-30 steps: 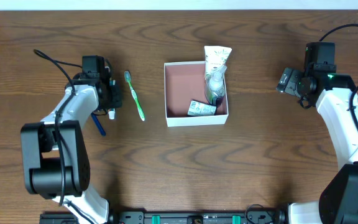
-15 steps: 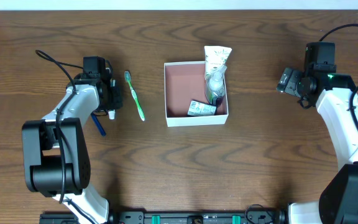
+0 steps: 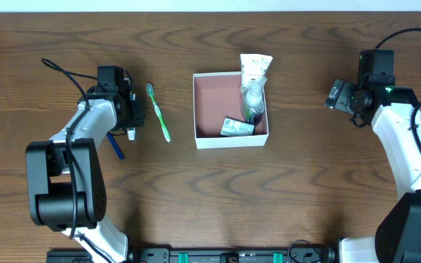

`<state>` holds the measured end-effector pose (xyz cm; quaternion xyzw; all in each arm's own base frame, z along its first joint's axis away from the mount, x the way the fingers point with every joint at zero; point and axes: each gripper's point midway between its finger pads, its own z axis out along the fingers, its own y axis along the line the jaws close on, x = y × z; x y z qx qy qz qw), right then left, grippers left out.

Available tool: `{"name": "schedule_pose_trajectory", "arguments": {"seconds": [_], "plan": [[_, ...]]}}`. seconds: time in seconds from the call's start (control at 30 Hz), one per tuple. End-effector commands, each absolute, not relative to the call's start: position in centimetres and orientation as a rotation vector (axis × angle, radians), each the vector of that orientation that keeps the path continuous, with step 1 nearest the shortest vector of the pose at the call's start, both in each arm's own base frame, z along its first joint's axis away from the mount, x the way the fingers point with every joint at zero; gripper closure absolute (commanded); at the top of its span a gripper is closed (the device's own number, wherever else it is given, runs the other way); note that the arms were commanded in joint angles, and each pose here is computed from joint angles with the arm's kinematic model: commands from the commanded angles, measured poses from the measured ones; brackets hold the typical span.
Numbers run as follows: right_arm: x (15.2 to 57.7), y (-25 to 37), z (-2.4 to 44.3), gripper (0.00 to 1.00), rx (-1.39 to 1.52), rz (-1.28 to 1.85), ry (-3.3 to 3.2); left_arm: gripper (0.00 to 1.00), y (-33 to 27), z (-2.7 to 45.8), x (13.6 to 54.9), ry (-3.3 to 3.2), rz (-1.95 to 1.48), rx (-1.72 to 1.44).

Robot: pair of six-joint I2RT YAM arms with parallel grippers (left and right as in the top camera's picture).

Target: Pack container

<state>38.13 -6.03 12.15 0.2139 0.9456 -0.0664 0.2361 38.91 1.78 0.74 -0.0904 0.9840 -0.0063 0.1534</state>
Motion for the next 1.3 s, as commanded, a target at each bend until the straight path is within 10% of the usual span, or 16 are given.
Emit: {"name": "schedule_pose_trajectory", "arguments": {"seconds": [0.0,0.5,1.27], "plan": [[38.1,-6.5,12.4,0.01,0.618,-0.188,2.580,0.59,1.8,0.6,39.2,2.824,-0.026,-0.255],[38.1,-6.5,12.4,0.01,0.618,-0.188,2.580,0.58,1.8,-0.3,38.4,2.840,-0.019,-0.219],[38.1,-6.5,12.4,0.01,0.618,-0.188,2.580,0.89,1.8,-0.6,38.1,2.847,-0.021,-0.226]]}}
